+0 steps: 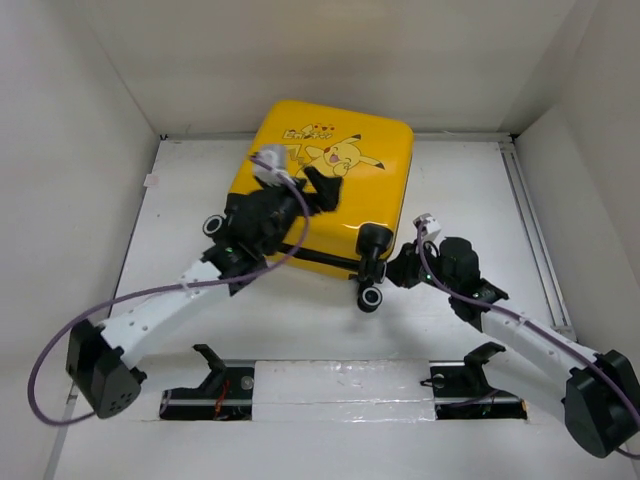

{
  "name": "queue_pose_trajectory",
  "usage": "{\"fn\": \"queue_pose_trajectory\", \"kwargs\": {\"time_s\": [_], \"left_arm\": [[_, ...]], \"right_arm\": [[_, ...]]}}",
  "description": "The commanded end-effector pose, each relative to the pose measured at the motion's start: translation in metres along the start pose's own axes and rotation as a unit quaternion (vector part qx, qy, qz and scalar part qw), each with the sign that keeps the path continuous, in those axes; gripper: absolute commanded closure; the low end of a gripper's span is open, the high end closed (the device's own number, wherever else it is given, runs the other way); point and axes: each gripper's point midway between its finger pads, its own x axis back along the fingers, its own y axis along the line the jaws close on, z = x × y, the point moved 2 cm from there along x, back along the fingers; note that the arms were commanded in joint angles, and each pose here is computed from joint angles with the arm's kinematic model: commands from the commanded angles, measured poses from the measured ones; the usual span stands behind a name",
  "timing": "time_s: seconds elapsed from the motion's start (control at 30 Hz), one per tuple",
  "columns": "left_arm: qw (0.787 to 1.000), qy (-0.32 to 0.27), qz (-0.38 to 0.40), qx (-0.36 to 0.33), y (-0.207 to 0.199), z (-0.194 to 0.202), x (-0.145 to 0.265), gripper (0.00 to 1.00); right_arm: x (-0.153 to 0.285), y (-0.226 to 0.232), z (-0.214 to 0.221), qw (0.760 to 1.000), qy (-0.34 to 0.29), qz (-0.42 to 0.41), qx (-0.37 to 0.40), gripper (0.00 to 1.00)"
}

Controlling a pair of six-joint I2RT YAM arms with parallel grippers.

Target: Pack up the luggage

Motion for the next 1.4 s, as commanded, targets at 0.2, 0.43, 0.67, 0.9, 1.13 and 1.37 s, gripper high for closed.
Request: {"fn": "queue_pose_trajectory", "kwargs": {"time_s": [0.2,0.43,0.67,0.9,1.13,1.37], "left_arm": [[0.962,0.211,0.169,-0.032,-0.066,0.141,0.069,0.01],[0.935,0.293,0.2,-0.028,-0.063,0.178,0.088,0.01],[0.927,0.319,0.193,-0.051,-0.064,0.198,0.087,0.01],[0.925,0.319,0.201,-0.049,-0.073,0.204,0.077,0.1],[0.929,0.3,0.212,-0.03,-0.084,0.199,0.069,0.7],[0.938,0.261,0.226,-0.009,-0.097,0.173,0.068,1.0]], "right_arm": [[0.004,0.03,-0.029,0.996,-0.035,-0.065,0.042,0.51],[0.0,0.023,-0.027,0.997,-0.044,-0.05,0.032,0.63],[-0.005,0.014,-0.021,0.998,-0.042,-0.031,0.017,0.63],[-0.006,0.007,-0.01,0.999,-0.045,-0.021,-0.008,0.58],[-0.01,0.005,-0.024,0.998,-0.068,-0.009,-0.009,0.66],[-0.011,-0.002,-0.015,0.998,-0.065,0.002,-0.018,1.0]]}}
